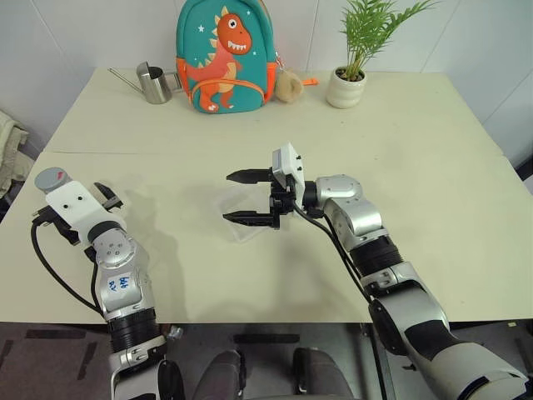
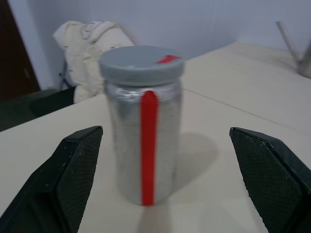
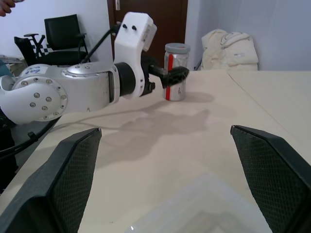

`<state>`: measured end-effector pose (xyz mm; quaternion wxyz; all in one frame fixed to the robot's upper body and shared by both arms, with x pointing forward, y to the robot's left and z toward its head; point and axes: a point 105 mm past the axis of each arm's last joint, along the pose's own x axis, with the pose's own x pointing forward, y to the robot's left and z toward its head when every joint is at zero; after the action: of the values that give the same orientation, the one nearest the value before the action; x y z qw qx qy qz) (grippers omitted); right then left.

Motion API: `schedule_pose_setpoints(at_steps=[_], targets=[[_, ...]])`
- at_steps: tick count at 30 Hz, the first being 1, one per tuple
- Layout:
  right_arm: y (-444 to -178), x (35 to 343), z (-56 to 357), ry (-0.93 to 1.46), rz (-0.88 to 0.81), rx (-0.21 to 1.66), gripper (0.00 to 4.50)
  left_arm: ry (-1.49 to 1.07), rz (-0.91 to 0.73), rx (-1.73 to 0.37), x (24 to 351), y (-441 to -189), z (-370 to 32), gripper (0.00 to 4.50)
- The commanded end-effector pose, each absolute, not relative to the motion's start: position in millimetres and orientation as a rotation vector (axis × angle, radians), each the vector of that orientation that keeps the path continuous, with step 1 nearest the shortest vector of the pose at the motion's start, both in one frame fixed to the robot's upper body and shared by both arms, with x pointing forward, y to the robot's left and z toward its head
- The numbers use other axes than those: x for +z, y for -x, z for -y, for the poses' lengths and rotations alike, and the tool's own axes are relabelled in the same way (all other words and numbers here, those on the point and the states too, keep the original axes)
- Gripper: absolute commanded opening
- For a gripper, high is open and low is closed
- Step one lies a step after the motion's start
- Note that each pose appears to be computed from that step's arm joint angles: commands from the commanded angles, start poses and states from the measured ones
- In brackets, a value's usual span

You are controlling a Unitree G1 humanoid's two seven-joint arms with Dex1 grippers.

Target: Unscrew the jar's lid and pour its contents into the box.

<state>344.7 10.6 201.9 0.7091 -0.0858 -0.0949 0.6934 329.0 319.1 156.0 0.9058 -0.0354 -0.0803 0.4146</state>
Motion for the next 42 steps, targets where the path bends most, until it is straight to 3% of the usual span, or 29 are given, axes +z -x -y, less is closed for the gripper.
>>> schedule_pose_setpoints(at_steps=[1,11,29,32,38,42], targets=[[-345,218,-4,0.188,0.280,1.510,4.50,0.042,0.229,0.869,175,-329,-319,4.44],[-346,220,-1,0.190,0.280,1.491,4.50,0.021,0.205,0.863,170,-347,-341,4.44],[-352,216,6,0.187,0.265,1.442,4.50,-0.007,0.204,0.939,169,-354,-370,4.44],[-352,214,7,0.183,0.261,1.437,4.50,-0.016,0.202,0.932,168,-355,-371,3.84],[-351,209,9,0.175,0.253,1.430,4.50,-0.004,0.220,0.899,172,-357,-372,1.96],[-352,210,16,0.168,0.251,1.415,4.50,-0.008,0.275,0.771,190,-359,-358,1.91]])
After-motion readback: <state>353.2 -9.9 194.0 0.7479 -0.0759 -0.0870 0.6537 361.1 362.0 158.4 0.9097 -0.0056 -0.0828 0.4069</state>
